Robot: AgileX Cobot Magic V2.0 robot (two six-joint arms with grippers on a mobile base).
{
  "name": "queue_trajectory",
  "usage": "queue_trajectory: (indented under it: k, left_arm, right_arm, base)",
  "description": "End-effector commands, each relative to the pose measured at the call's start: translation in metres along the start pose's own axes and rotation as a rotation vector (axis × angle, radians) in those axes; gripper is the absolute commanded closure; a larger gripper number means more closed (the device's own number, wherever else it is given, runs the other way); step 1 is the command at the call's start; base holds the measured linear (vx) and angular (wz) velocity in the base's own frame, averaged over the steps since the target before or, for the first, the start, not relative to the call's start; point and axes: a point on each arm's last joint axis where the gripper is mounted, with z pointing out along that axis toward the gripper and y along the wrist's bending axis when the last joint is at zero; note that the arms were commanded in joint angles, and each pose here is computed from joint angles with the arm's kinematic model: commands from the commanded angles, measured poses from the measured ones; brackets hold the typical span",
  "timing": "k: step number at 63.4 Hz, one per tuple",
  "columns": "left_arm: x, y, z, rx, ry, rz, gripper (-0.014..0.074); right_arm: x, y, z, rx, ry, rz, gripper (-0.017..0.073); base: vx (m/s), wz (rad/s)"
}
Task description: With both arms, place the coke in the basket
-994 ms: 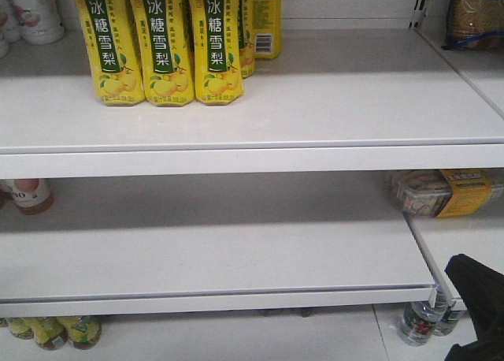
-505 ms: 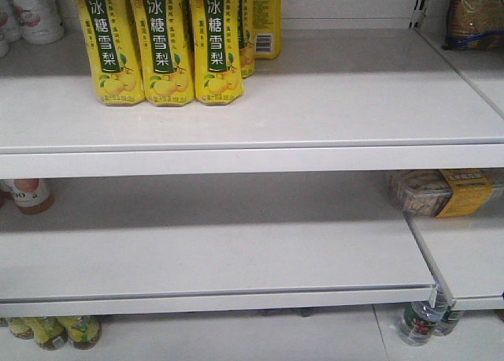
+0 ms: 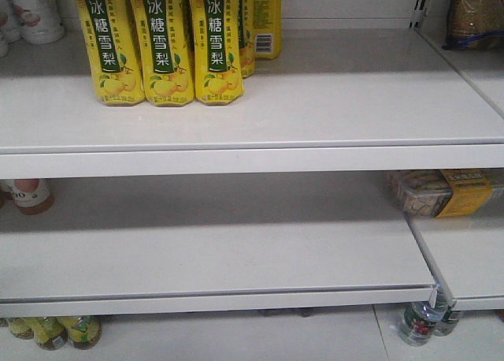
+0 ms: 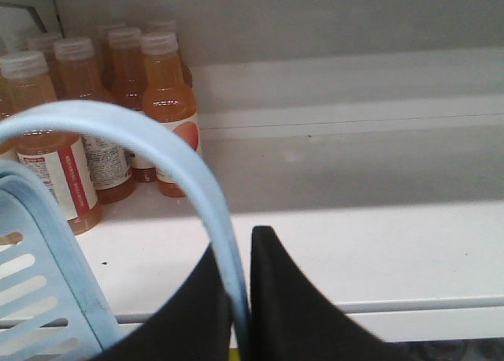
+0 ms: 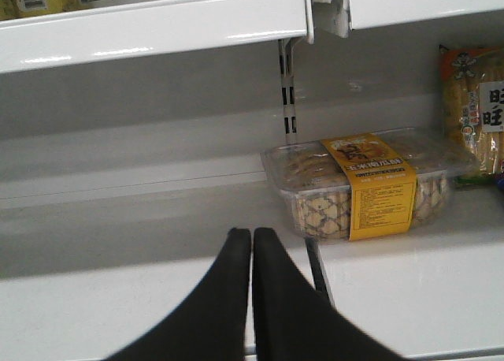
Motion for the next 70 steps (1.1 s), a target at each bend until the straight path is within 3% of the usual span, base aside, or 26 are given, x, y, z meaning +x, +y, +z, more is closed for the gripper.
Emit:
queue_trajectory:
  k: [1, 70]
  left_arm:
    - [-0.0143, 0.0004, -0.0025, -0.011, -0.172, 0.088, 0.06]
    - [-0.0142, 0.0004, -0.0025, -0.011, -0.171, 0.088, 0.06]
  right_arm:
    - [-0.003, -0.0001, -0.0007, 0.001, -0.083, -0.005, 0.0564]
    - [-0.0049, 0.0001, -0.0009, 0.001, -0.104, 0.008, 0.0564]
  base:
    - [0.0, 0.0]
    - [0.0, 0.0]
